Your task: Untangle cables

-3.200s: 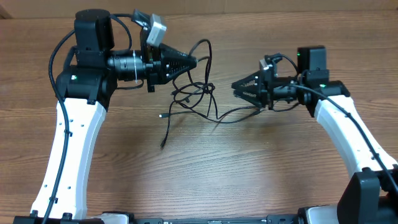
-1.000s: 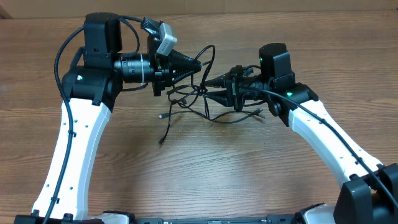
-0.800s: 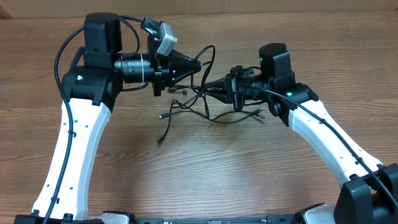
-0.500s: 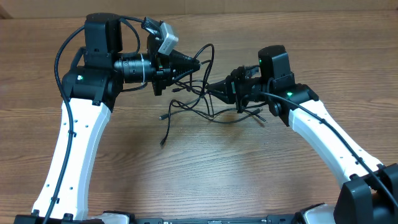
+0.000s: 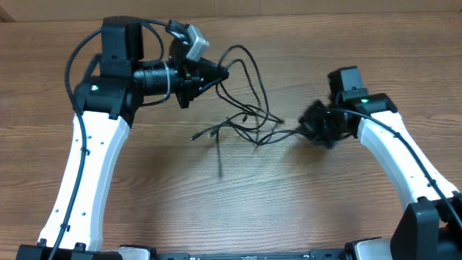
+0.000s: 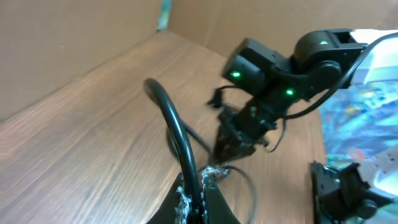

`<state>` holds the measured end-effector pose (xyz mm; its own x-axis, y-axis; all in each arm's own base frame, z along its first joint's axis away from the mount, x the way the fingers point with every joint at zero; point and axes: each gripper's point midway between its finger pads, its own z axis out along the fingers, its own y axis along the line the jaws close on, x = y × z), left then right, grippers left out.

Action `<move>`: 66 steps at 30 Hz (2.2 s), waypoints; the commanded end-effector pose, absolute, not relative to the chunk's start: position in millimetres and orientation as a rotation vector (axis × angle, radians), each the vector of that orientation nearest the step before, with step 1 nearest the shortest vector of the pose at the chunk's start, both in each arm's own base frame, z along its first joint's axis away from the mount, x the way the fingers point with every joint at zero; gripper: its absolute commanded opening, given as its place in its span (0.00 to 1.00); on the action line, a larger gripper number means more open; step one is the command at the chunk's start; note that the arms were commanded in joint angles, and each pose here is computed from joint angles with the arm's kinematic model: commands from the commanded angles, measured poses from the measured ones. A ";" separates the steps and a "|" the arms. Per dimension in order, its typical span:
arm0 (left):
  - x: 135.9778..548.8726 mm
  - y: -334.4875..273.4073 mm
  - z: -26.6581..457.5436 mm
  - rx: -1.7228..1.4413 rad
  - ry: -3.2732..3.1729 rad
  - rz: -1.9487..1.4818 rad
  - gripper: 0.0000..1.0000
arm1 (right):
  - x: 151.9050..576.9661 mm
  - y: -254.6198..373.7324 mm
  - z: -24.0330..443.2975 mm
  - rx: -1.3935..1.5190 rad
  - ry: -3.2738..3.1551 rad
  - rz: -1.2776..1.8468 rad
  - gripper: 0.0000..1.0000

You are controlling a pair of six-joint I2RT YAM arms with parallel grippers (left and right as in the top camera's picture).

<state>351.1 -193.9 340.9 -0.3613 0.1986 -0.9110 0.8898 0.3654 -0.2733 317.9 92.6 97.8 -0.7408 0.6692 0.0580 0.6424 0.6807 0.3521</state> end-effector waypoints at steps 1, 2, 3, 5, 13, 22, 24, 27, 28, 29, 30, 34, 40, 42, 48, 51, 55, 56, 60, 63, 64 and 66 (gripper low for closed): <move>365.1 -177.6 341.3 0.858 1.854 -0.969 0.04 | 321.9 14.5 95.7 1.073 2.667 -0.033 0.04; 369.8 -172.9 339.0 0.818 1.884 -0.950 0.04 | 319.2 4.3 96.2 1.075 2.650 -0.114 0.04; 373.9 -168.5 337.4 0.782 1.908 -0.935 0.04 | 317.1 -3.0 96.9 1.074 2.636 -0.174 0.04; 377.4 -163.1 336.7 0.743 1.928 -0.930 0.04 | 315.6 -11.2 97.9 1.071 2.615 -0.239 0.04; 374.4 -164.1 337.1 0.733 1.936 -0.964 0.04 | 313.1 58.3 92.8 0.922 2.840 0.288 0.42; 375.5 -163.2 336.0 0.699 1.959 -0.972 0.04 | 319.3 174.3 172.8 0.319 2.690 1.487 0.42; 375.6 -163.4 335.8 0.700 1.959 -0.972 0.04 | 331.5 184.6 197.1 0.366 2.586 1.666 0.42; 375.5 -163.4 335.5 0.699 1.960 -0.974 0.04 | 350.6 188.8 208.7 0.574 2.534 1.721 0.41; 375.2 -163.4 335.1 0.698 1.963 -0.975 0.04 | 354.4 191.2 210.4 0.621 2.525 1.724 0.41; 374.8 -163.4 334.7 0.698 1.965 -0.977 0.04 | 358.3 193.6 211.7 0.663 2.515 1.722 0.41; 374.3 -164.1 334.5 0.699 1.966 -0.979 0.04 | 361.5 196.3 212.6 0.695 2.506 1.716 0.42; 371.4 -168.0 333.1 0.707 1.974 -0.989 0.04 | 363.4 211.5 208.7 0.850 2.517 1.685 0.41; 369.6 -172.2 333.1 0.719 1.971 -0.996 0.04 | 356.6 234.4 200.5 1.045 2.547 1.638 0.38; 369.6 -172.2 333.1 0.719 1.971 -0.996 0.04 | 357.0 239.1 201.7 1.067 2.538 1.641 0.34; 369.5 -172.2 333.0 0.719 1.972 -0.996 0.04 | 359.7 240.8 204.5 1.110 2.516 1.658 0.22; 369.5 -172.2 333.0 0.719 1.972 -0.996 0.04 | 361.6 239.1 202.1 1.122 2.509 1.634 0.22; 369.5 -172.2 333.0 0.719 1.972 -0.996 0.04 | 366.5 235.7 197.4 1.149 2.487 1.577 0.22; 369.5 -172.2 333.0 0.719 1.972 -0.996 0.04 | 368.4 234.8 196.0 1.156 2.478 1.557 0.22; 369.5 -172.2 333.0 0.719 1.972 -0.996 0.04 | 375.1 230.2 192.7 1.176 2.445 1.500 0.22; 369.5 -172.2 333.0 0.719 1.972 -0.996 0.04 | 376.0 229.8 192.9 1.176 2.440 1.497 0.21; 369.5 -172.2 333.0 0.719 1.972 -0.996 0.04 | 376.1 229.7 192.8 1.176 2.439 1.496 0.21; 369.5 -172.2 333.0 0.719 1.972 -0.996 0.04 | 377.4 229.8 193.9 1.170 2.433 1.499 0.21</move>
<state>372.7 -169.1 327.6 -0.5239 0.1347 -0.8411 0.7515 0.5379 -0.3820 374.9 228.3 187.9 -0.7085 0.6129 0.3498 0.5905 0.2435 0.7694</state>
